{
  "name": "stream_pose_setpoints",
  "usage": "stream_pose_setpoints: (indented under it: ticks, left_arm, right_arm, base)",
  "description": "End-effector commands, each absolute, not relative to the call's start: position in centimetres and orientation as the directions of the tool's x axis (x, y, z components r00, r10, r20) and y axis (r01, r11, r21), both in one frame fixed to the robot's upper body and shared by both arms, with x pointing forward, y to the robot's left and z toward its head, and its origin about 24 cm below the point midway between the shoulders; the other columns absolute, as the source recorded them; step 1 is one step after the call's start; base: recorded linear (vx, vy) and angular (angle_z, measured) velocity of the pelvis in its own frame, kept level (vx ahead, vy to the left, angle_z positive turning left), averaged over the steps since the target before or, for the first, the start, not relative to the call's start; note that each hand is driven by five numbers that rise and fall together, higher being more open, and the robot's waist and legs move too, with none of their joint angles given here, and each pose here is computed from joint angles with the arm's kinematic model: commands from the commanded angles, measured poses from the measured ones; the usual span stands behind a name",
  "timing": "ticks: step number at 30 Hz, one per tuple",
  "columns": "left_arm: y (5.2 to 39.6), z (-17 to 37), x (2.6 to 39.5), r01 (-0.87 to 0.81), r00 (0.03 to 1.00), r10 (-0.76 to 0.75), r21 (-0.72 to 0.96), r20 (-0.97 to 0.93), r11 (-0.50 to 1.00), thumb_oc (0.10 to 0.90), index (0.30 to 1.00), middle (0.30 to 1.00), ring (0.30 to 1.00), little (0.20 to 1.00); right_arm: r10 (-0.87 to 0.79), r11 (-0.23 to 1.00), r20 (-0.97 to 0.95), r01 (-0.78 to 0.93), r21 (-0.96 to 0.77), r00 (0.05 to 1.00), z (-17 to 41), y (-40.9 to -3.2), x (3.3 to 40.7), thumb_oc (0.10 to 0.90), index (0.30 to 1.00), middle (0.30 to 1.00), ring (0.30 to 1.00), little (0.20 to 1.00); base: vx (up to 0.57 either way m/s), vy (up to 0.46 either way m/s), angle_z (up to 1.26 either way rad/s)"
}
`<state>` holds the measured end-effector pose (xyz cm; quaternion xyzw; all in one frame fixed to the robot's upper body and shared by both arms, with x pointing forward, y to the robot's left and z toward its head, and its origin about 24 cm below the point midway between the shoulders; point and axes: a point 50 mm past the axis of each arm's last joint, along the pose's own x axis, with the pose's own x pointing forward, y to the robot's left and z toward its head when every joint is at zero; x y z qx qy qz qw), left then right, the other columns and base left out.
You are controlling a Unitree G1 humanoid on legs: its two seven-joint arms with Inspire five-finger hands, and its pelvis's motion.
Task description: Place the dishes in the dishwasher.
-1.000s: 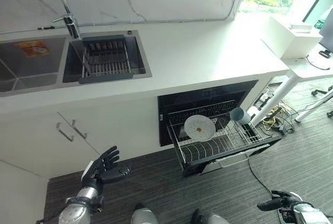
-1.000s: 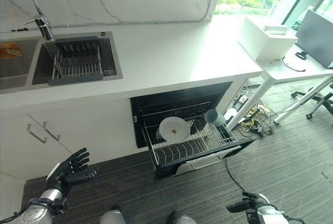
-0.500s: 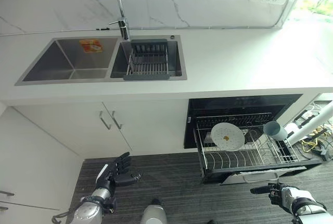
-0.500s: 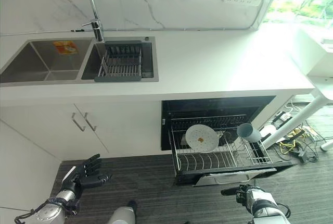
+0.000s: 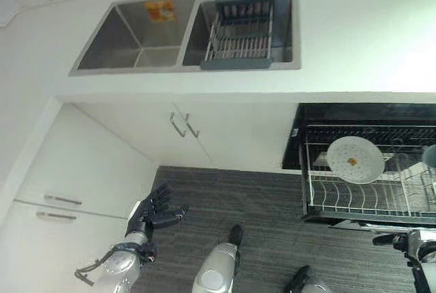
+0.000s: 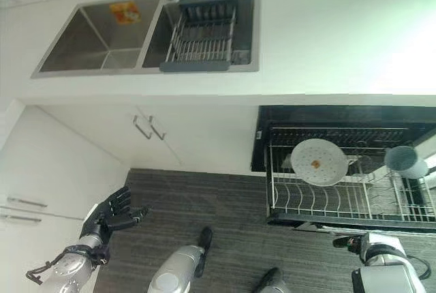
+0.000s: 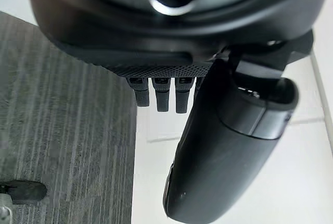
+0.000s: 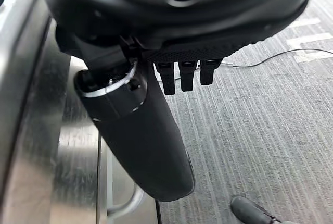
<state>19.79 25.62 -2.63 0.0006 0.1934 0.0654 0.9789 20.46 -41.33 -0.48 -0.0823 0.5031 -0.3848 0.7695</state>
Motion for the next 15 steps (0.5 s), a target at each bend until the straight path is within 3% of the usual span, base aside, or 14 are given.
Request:
stream_pose_setpoints:
  ticks: [1, 10, 15]
  left_arm:
    - [27.3, 2.3, 22.0, -0.192, 0.973, 0.192, 0.011, -0.126, 0.981, 0.8, 0.9, 0.9, 0.9, 0.9]
    - [28.7, 2.7, 21.3, -0.253, 0.962, 0.255, 0.029, -0.099, 0.967, 0.8, 0.9, 0.9, 0.9, 0.9]
    - [30.1, 2.8, 20.4, -0.286, 0.953, 0.29, 0.057, -0.092, 0.957, 0.8, 0.9, 0.9, 0.9, 0.9]
  right_arm:
    - [-0.755, 0.656, -0.421, 0.605, -0.452, 0.503, 8.8, -42.0, 28.0, 0.8, 0.9, 0.9, 0.9, 0.9]
    - [-0.78, 0.61, -0.221, 0.632, -0.479, 0.586, 15.9, -42.6, 30.4, 0.8, 0.9, 0.9, 0.9, 0.9]
    - [-0.781, 0.554, -0.013, 0.683, -0.476, 0.624, 22.0, -42.0, 31.9, 0.8, 0.9, 0.9, 0.9, 0.9]
  base:
    - [0.07, 0.094, 0.32]
    - [0.14, 0.048, 0.23]
    - [0.15, 0.014, 0.25]
